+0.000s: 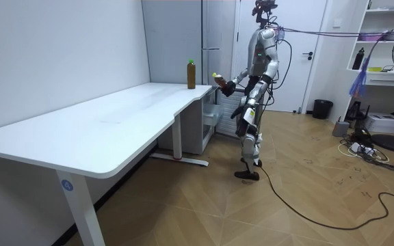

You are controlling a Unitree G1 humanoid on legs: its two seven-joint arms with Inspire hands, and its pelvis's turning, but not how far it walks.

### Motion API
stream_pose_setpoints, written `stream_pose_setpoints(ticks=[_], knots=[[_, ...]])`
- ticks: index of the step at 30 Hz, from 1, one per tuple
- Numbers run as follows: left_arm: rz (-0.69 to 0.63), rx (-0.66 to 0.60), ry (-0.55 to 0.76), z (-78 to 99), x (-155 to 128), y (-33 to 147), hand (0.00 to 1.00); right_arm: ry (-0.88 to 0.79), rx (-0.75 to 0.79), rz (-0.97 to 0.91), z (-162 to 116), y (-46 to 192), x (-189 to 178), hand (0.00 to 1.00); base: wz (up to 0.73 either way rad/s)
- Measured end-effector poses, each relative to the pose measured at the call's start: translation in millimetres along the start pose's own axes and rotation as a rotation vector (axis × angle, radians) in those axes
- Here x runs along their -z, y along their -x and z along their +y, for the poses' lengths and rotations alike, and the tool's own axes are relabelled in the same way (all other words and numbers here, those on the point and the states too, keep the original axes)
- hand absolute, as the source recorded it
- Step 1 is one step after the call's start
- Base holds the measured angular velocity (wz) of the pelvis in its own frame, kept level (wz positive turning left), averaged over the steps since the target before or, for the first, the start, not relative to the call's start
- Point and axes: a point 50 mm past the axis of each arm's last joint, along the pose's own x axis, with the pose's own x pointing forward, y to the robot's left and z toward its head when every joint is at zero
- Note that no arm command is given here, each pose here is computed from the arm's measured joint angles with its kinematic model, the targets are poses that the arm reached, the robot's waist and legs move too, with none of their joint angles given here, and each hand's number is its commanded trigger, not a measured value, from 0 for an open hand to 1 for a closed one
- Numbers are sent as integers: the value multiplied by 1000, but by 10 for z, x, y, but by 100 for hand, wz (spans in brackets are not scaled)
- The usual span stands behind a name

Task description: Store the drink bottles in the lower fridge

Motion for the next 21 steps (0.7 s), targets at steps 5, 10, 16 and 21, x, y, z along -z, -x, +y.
stream_pose_setpoints(ticks=[5, 10, 16, 21], knots=[[164, -5, -90, 141, 372, 54, 0, -11, -24, 7, 25, -85, -18, 100, 5], [287, -37, -81, 254, 621, 116, 0, -37, -26, 16, 37, -94, 1, 100, -2], [393, -30, -116, 318, 792, 148, 0, -45, -3, 11, 26, -99, 1, 100, 0], [422, 74, -267, 174, 819, 140, 0, -76, 26, 36, 3, -97, 81, 100, 3]])
